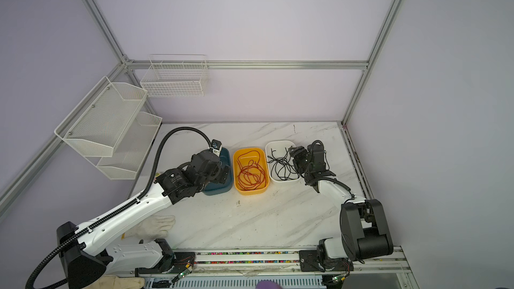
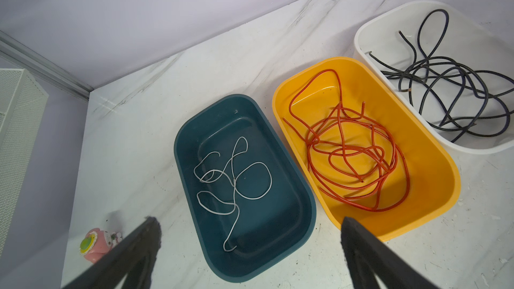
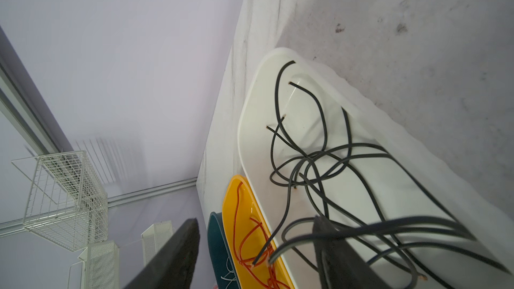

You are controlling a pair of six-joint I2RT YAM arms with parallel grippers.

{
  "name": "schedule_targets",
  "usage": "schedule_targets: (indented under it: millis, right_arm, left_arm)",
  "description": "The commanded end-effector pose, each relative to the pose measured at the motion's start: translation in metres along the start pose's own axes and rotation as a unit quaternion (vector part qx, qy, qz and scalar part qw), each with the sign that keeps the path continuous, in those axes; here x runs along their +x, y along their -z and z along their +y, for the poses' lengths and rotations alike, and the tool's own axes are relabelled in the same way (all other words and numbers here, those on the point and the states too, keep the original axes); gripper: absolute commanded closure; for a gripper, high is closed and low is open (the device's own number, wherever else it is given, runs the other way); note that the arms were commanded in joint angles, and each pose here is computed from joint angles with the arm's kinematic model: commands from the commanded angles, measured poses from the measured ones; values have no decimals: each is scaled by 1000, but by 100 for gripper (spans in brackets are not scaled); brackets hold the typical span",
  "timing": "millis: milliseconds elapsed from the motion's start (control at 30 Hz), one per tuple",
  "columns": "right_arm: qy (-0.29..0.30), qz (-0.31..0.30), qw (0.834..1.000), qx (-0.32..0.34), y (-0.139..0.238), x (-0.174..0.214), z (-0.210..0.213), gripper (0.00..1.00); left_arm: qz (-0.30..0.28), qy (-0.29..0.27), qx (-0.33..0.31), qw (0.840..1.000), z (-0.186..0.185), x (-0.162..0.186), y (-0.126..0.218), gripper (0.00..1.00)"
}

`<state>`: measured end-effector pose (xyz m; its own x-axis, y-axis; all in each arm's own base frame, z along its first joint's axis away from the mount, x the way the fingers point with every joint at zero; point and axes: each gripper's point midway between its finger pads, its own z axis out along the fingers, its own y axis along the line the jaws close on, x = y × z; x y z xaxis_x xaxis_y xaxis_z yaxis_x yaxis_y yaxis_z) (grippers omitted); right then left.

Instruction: Untangle the cables

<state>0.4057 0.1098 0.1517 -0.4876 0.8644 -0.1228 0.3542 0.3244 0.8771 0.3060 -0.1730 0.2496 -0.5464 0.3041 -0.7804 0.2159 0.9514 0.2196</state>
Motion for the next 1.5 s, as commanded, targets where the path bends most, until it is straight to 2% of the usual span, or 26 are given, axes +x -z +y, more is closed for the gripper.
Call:
schedule_targets:
  millis: [0,267,567,933,1167,1300,1367,1467]
  right_arm:
    - [-19,-7,1000,-15,1,-3,3,34]
    - [-17,-21,1000,-9,0,-8,-3,43]
    - [-24,-18,999,-10,-1,-6,-12,62]
    - [-29,-20,999,-6,0,-6,-23,74]
    - [-32,-16,999,-8,-2,-4,-27,85]
    - [-32,-11,999,-12,-2,-3,-27,92]
    - [-29,-7,999,-19,-2,-1,-24,99]
    - [-27,-2,999,-29,-2,0,-20,100]
  left_arm:
    - [4,-8,-7,1000,2,7,-7,0]
    - [7,-8,-5,1000,1,8,-8,0]
    - [10,-7,-2,1000,1,8,-9,0]
    - [10,-5,-2,1000,2,8,-9,0]
    - [8,-3,-4,1000,4,7,-8,0]
    - [9,-3,-6,1000,5,7,-9,0]
    - [9,-2,-6,1000,5,7,-9,0]
    - [8,-1,-6,1000,7,7,-8,0]
